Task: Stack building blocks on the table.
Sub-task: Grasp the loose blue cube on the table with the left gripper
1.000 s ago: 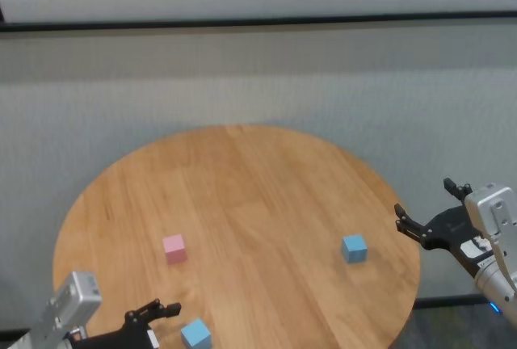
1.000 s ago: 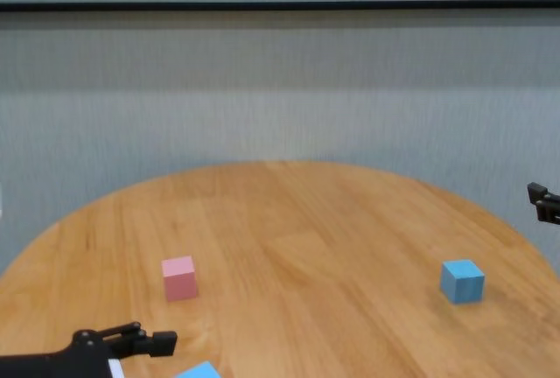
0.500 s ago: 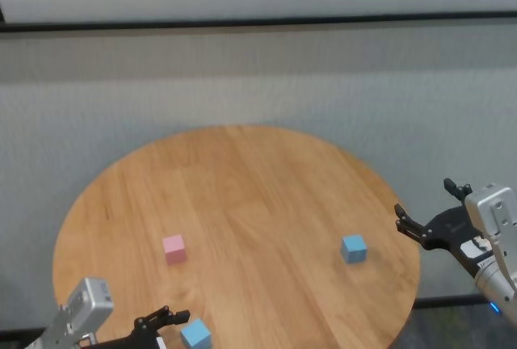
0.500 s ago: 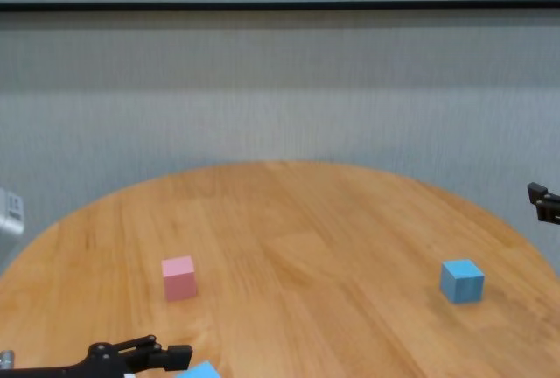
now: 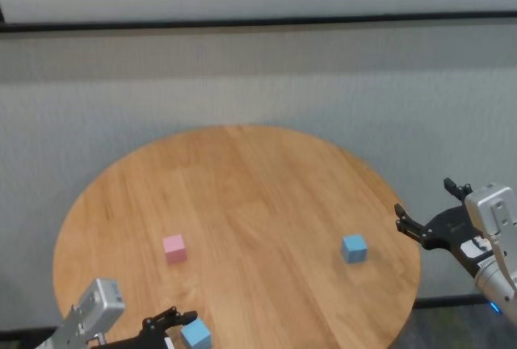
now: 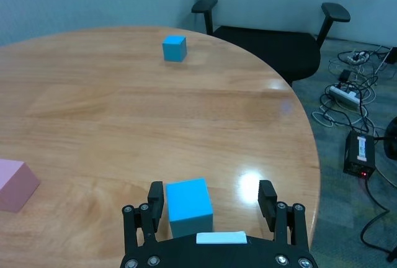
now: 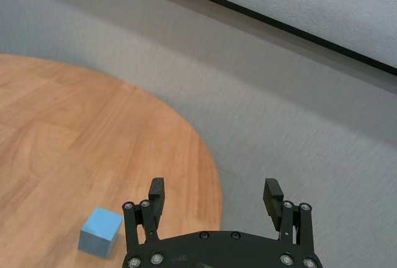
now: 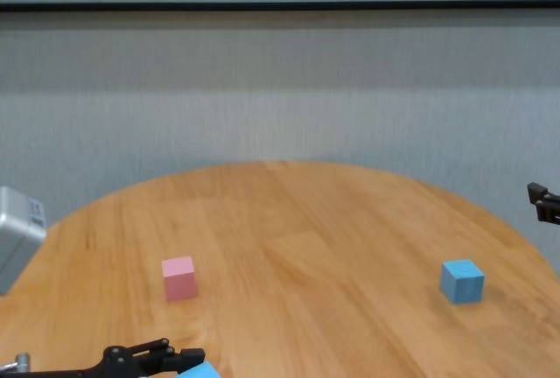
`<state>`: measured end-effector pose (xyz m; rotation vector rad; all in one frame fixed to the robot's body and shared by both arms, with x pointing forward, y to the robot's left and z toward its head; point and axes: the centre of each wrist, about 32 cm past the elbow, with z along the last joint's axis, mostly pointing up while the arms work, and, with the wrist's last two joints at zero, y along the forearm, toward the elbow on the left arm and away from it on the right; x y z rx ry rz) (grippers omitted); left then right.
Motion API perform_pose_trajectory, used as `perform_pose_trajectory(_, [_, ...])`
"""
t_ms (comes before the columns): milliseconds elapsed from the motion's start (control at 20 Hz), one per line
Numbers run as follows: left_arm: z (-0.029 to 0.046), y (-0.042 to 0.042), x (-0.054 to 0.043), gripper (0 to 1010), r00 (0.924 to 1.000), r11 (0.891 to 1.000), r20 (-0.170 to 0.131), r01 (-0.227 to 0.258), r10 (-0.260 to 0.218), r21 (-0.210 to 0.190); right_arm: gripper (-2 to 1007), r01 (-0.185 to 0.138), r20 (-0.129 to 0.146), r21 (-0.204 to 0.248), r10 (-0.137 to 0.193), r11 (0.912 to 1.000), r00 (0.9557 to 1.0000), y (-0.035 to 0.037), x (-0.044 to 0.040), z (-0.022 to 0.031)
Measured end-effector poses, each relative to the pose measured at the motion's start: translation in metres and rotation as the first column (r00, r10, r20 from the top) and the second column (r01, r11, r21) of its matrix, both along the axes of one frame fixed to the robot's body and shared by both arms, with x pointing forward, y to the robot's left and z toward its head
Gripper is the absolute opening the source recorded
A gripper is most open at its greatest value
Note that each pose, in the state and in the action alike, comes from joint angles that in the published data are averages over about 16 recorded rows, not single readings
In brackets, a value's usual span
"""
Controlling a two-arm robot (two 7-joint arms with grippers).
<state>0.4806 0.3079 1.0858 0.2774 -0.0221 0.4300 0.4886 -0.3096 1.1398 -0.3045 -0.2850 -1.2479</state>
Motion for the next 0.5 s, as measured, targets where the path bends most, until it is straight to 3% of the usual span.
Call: perform_pose_trajectory(500, [-0.0028, -0.0050, 0.0038, 1000, 1.0000, 1.000, -0.001, -0.007, 0.007, 0.014, 1005, 0.000, 0.000, 0.000, 0.000, 1.0000, 1.0000, 0.0000, 0.0000, 0.0000])
